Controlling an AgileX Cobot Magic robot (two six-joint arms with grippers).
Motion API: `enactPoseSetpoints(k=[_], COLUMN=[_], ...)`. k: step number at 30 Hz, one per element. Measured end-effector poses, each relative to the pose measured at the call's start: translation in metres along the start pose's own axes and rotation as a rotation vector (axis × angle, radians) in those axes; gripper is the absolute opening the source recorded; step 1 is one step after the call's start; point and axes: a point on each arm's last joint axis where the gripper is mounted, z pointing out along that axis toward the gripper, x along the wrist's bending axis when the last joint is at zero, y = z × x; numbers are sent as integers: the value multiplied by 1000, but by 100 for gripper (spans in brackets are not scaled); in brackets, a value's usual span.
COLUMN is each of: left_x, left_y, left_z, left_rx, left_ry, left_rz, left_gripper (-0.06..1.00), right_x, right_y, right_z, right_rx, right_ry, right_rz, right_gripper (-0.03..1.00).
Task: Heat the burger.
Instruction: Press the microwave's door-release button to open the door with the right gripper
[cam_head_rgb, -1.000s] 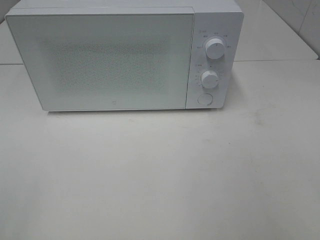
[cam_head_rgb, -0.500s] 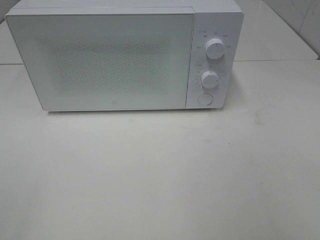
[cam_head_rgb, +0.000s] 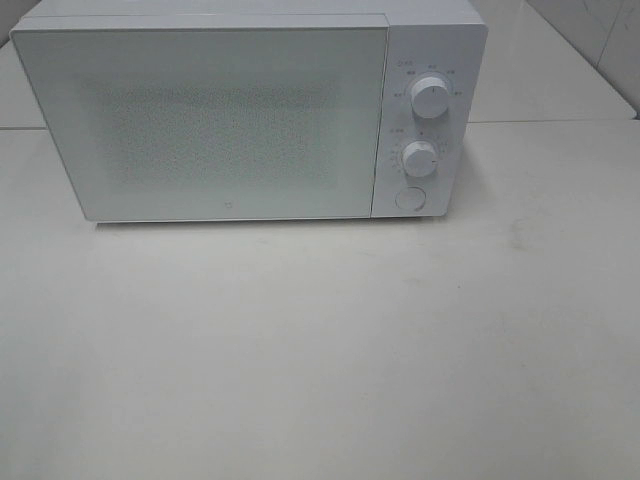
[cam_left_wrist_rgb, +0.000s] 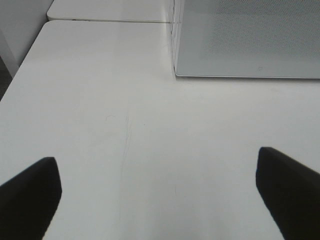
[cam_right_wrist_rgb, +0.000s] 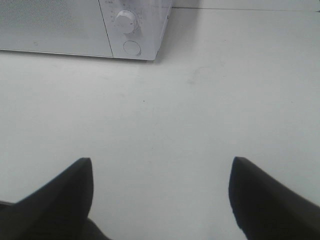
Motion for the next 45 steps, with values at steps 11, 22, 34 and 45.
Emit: enactPoseSetpoints(k=[11, 22, 34, 45], left_x=[0, 0, 0, 0], left_y=[0, 0, 0, 0], left_z=[0, 0, 0, 0], left_rx=[0, 0, 0, 0], left_ry=[0, 0, 0, 0], left_rz=[0, 0, 0, 0], left_gripper=[98, 98, 98, 98], right_x=[0, 1, 2, -1], right_y=[0, 4, 44, 65], right_z=[0, -3, 19, 59], right_rx=[0, -28, -127, -124], right_ry=[0, 2, 0, -14], right_rz=[0, -1, 11, 25], right_gripper=[73, 73, 73, 73])
